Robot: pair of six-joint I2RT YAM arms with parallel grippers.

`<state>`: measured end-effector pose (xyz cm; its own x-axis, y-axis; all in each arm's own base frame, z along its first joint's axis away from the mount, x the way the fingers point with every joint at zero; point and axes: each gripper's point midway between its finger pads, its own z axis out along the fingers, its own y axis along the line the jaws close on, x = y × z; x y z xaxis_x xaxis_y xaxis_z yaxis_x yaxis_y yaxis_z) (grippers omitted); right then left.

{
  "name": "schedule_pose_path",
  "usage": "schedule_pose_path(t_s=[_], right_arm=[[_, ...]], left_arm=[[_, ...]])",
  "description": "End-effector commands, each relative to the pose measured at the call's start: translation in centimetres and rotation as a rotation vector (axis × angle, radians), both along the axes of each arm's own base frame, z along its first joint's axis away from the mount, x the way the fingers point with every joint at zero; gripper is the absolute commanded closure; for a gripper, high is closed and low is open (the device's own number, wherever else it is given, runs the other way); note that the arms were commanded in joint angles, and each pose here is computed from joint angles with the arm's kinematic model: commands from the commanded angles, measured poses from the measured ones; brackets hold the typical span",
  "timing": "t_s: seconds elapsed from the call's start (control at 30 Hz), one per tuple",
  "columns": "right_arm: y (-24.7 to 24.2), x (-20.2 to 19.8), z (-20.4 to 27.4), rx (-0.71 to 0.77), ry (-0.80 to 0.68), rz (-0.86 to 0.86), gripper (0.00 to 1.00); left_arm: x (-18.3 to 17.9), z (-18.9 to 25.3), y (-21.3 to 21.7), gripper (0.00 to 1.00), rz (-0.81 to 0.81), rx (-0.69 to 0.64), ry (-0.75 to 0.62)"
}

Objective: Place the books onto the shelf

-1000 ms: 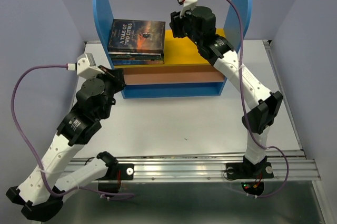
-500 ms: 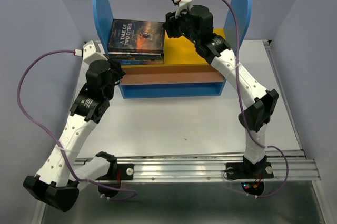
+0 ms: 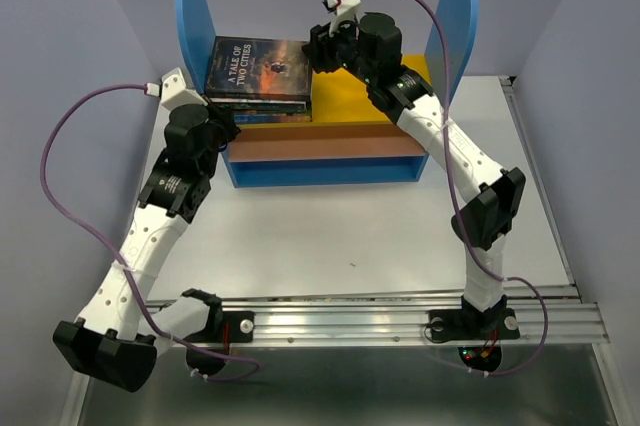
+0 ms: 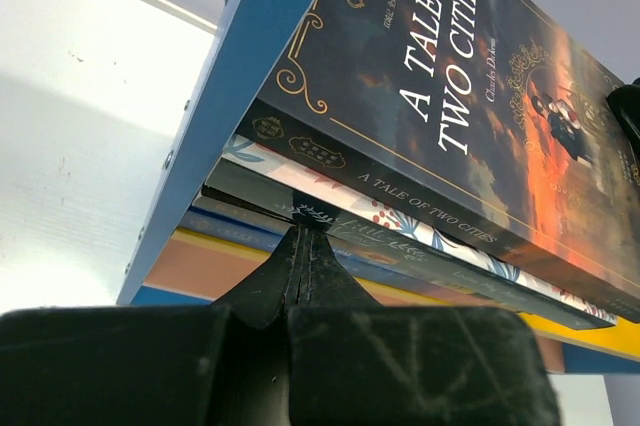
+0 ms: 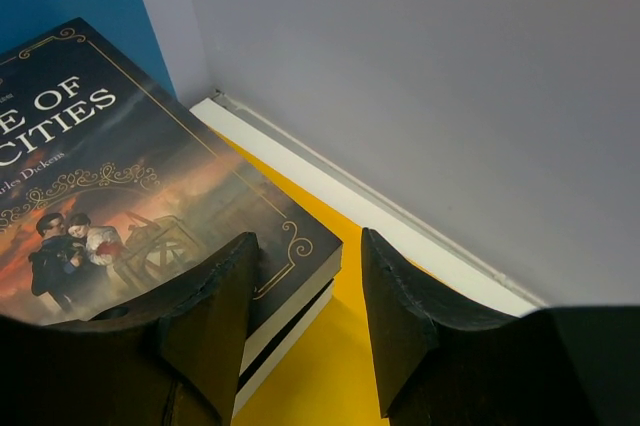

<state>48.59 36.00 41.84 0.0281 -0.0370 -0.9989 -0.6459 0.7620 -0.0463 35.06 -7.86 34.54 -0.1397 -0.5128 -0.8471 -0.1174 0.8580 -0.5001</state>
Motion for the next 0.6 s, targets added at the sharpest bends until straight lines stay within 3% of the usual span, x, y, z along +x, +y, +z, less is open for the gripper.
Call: schedule_pose_path(t_s=[0.0, 0.27, 0.57], right_arm=[[0.0, -0.7, 3.4, 0.055, -0.093, 0.019, 0.48], [-0.9, -0.8, 4.5, 0.076, -0.117, -0.018, 0.42], [-5.0, 1.0, 5.8, 0.145, -0.117, -0.275, 0.35]], left_arm=[[0.8, 3.6, 0.0, 1.00, -0.009, -0.010, -0.100], [1.4, 4.2, 0.2, 1.00, -0.004, -0.014, -0.111], [-0.7, 3.3, -0.3, 1.00, -0.052, -0.058, -0.110]])
